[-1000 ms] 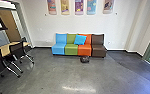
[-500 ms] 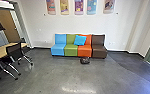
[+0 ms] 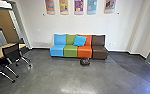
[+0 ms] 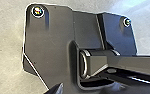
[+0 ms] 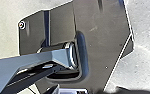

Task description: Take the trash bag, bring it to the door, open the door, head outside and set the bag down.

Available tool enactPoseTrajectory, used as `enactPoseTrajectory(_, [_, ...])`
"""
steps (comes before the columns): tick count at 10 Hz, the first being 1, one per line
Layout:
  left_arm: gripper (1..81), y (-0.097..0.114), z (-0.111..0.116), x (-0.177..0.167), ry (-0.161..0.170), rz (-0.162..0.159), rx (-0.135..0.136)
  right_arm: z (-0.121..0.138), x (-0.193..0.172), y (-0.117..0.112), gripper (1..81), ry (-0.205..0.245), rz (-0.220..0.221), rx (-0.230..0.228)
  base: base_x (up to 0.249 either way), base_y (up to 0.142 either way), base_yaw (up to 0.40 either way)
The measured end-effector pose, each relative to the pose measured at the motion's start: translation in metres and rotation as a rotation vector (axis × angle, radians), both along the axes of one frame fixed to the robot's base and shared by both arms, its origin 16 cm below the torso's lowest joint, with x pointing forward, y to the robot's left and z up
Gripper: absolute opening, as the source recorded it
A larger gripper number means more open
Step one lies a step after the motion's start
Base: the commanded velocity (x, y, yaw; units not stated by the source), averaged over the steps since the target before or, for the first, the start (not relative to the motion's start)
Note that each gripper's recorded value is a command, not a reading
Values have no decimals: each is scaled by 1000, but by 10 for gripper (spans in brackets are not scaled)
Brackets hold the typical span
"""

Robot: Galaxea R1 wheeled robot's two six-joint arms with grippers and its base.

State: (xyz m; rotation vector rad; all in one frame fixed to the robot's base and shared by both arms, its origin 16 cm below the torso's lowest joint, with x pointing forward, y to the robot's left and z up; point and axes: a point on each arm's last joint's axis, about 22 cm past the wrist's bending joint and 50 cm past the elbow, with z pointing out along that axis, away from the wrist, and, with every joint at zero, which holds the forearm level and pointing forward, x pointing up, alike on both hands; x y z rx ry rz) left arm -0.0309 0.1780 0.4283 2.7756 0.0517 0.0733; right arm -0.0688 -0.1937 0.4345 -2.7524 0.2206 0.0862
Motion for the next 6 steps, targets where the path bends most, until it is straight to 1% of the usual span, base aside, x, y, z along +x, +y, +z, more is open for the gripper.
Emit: enactPoseTrajectory(6, [811, 0, 0, -1, 1, 0, 0, 0, 0, 1, 811, 0, 0, 1, 172, 0, 0])
